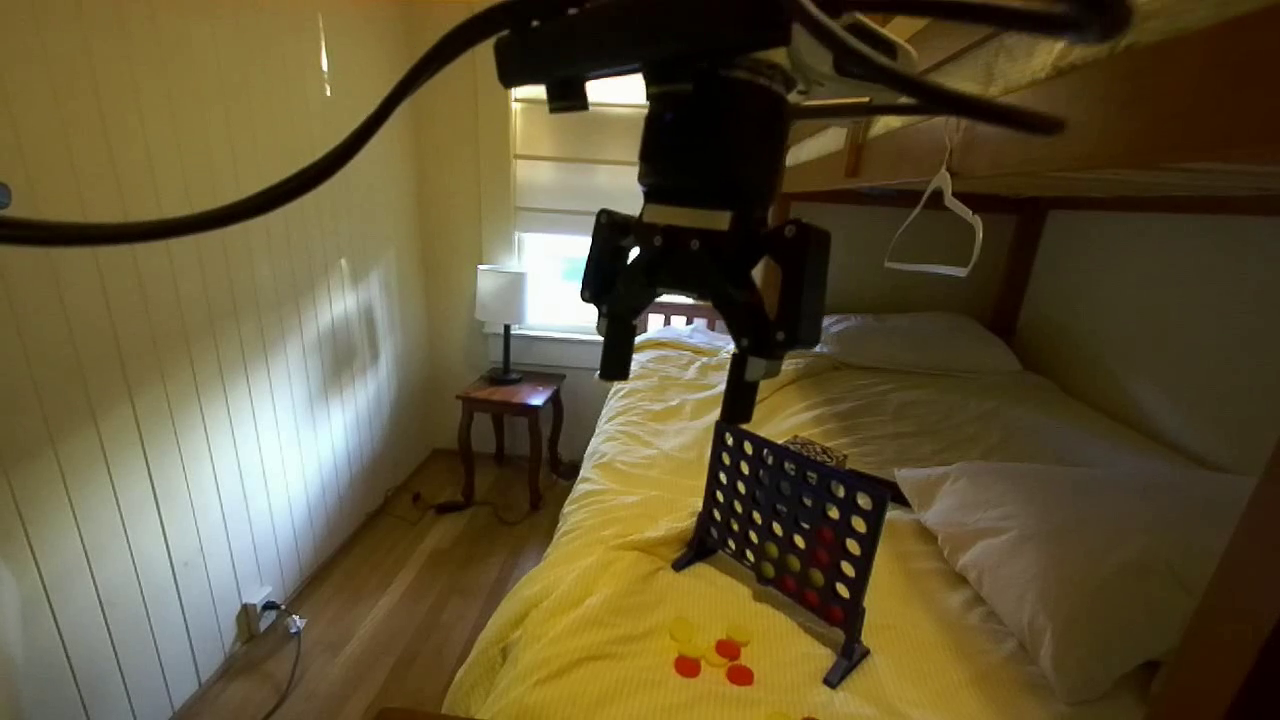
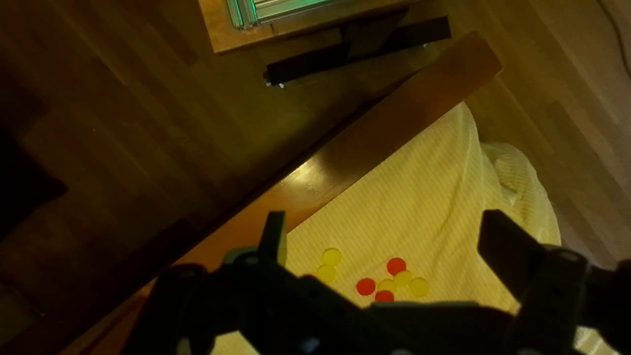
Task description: Put the orange circle inside the blue object
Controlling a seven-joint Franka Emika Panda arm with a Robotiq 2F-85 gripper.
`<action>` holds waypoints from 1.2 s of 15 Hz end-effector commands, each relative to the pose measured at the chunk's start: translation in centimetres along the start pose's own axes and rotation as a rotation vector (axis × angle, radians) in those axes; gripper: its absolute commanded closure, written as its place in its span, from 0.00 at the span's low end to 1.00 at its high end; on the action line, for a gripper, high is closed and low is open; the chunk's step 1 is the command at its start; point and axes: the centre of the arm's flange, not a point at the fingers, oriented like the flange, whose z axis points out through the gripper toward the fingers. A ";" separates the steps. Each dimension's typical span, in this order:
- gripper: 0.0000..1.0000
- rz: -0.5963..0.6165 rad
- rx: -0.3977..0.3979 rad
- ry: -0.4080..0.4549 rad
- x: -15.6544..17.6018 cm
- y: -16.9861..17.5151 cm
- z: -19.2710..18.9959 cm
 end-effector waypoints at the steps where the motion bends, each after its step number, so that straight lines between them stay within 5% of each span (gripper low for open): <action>1: 0.00 -0.056 -0.089 -0.011 3.5 -3.7 2.1; 7: 0.00 -0.199 -0.174 0.082 8.4 -7.8 7.0; 18: 0.00 -0.350 -0.149 0.116 12.5 -9.9 13.1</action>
